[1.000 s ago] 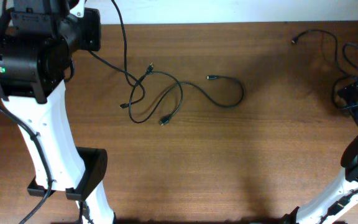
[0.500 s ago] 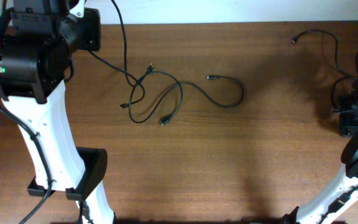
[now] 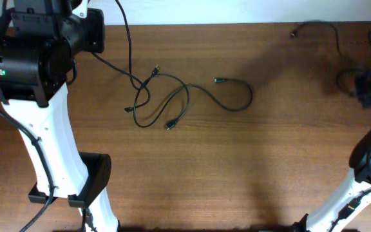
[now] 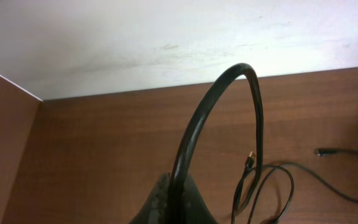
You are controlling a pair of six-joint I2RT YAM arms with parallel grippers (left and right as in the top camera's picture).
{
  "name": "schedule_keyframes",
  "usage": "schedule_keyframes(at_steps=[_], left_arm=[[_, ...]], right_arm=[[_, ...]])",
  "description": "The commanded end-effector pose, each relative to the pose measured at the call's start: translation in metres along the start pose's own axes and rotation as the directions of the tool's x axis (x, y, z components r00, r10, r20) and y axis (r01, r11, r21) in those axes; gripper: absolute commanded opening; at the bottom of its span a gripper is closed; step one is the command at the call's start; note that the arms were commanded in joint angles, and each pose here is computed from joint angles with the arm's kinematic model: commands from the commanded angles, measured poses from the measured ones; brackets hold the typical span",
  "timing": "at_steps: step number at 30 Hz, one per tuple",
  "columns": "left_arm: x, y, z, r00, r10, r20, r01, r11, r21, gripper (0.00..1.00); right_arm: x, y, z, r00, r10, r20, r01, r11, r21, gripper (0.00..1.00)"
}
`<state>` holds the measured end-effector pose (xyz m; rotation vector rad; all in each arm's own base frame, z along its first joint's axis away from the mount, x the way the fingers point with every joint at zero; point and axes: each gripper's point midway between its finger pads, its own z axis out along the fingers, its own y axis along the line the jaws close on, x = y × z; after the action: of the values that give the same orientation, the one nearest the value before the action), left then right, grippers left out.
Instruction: Untangle cables
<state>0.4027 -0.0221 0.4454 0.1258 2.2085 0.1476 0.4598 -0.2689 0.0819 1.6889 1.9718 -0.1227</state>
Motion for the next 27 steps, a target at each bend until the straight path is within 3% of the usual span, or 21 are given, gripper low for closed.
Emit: schedule_keyframes(at_steps=[1, 3, 5, 9, 14, 20, 22, 27], left_arm=[[-0.002, -0.001, -0.007, 1.000, 0.010, 0.018, -0.011, 1.000, 0.010, 0.00], [-0.002, -0.001, -0.007, 1.000, 0.011, 0.018, -0.011, 1.000, 0.010, 0.00], [-0.002, -0.001, -0.007, 1.000, 0.011, 0.018, -0.011, 1.000, 0.010, 0.00], [-0.002, -0.002, -0.007, 1.000, 0.010, 0.019, -0.011, 1.000, 0.014, 0.00], [-0.003, -0.005, -0.007, 1.000, 0.007, 0.020, -0.008, 0.999, 0.032, 0.00], [-0.003, -0.005, -0.007, 1.000, 0.003, 0.020, -0.004, 1.000, 0.029, 0.00], [-0.003, -0.005, -0.007, 1.000, 0.003, 0.020, -0.004, 1.000, 0.031, 0.00], [-0.003, -0.005, -0.007, 1.000, 0.003, 0.020, -0.004, 0.999, 0.032, 0.00]], right_arm=[[-0.017, 0.098, -0.053, 0.877, -0.416, 0.240, 0.458, 0.874, -0.160, 0.04], [-0.025, 0.125, -0.071, 0.724, -0.553, 0.412, 0.614, 0.789, -0.021, 0.04], [-0.020, 0.134, -0.064, 0.674, -0.595, 0.438, 0.655, 0.755, 0.019, 0.04], [0.009, 0.124, -0.005, 0.670, -0.648, 0.362, 0.682, 0.730, 0.044, 0.04], [0.079, 0.090, 0.088, 0.666, -0.729, 0.157, 0.738, 0.675, 0.005, 0.04], [0.097, 0.072, 0.110, 0.653, -0.752, 0.090, 0.753, 0.657, 0.017, 0.04], [0.097, 0.078, 0.103, 0.650, -0.753, 0.099, 0.756, 0.654, 0.012, 0.99], [0.049, 0.124, 0.029, 0.662, -0.727, 0.182, 0.740, 0.672, -0.011, 0.99]])
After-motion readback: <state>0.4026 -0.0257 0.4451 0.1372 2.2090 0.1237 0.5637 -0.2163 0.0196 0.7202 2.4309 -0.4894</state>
